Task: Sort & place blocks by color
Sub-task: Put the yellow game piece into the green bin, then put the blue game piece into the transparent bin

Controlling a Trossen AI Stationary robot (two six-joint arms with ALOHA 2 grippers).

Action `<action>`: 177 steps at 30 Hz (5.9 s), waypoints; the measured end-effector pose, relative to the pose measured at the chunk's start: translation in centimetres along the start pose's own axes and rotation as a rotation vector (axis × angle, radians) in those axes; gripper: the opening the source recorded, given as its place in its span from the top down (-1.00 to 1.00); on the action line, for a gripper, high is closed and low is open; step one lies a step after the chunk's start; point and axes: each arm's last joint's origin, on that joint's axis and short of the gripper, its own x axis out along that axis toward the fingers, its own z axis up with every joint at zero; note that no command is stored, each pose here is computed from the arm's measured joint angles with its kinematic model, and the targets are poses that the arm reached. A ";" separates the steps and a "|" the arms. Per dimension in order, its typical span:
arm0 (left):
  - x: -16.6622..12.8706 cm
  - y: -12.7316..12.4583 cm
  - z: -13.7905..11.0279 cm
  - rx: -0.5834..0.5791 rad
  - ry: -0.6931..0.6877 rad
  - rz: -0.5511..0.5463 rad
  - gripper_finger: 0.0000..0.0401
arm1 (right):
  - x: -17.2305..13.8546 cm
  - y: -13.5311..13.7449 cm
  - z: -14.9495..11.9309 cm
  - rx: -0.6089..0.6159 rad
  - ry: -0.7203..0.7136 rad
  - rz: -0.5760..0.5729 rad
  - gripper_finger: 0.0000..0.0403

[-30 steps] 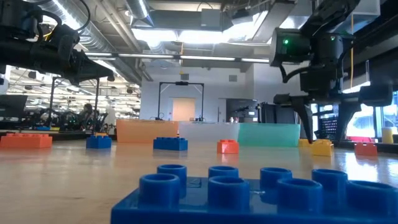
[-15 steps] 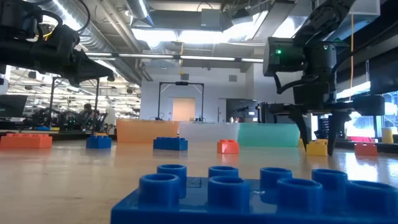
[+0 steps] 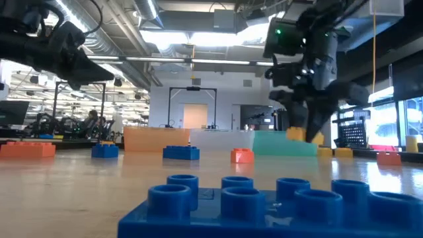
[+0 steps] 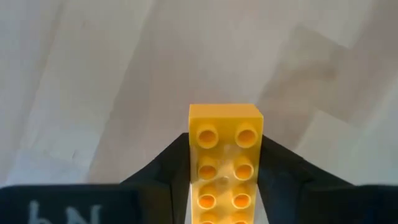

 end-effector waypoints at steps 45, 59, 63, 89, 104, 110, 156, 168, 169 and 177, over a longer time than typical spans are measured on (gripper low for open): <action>7.0 -1.0 12.3 -0.146 0.458 0.021 1.00 | -0.4 -20.3 -11.4 1.225 0.193 -0.100 0.31; 7.0 -1.0 12.3 -0.153 0.458 0.029 1.00 | 1.5 -20.9 -11.5 1.135 0.195 -0.095 0.01; 7.0 -1.0 12.3 -0.153 0.458 0.029 1.00 | 1.6 -20.9 -11.5 1.137 0.191 -0.097 -0.03; 7.0 -1.0 12.3 -0.199 0.455 0.039 1.00 | -5.5 -21.2 -8.4 1.007 0.136 -0.096 0.04; 7.0 -1.7 12.1 -0.205 0.491 -0.070 1.00 | -17.0 -10.4 0.5 0.420 -0.325 -0.006 0.04; 6.7 -3.2 11.1 -0.123 0.588 -0.155 1.00 | -15.5 -6.7 1.8 0.259 -0.347 0.166 0.04; 5.3 -6.6 8.9 -0.567 0.795 0.149 0.92 | -13.5 -4.7 4.4 0.159 -0.412 0.172 0.03; 5.3 -6.6 8.9 -0.581 0.785 0.163 0.11 | -13.5 -4.7 4.4 0.159 -0.411 0.172 0.03; 5.4 -6.6 8.9 -0.561 0.782 0.164 0.05 | -13.5 -4.7 4.4 0.159 -0.412 0.172 0.03; 6.9 -6.7 8.4 -0.306 0.784 0.111 -0.04 | -13.5 -4.8 4.4 0.158 -0.416 0.170 0.03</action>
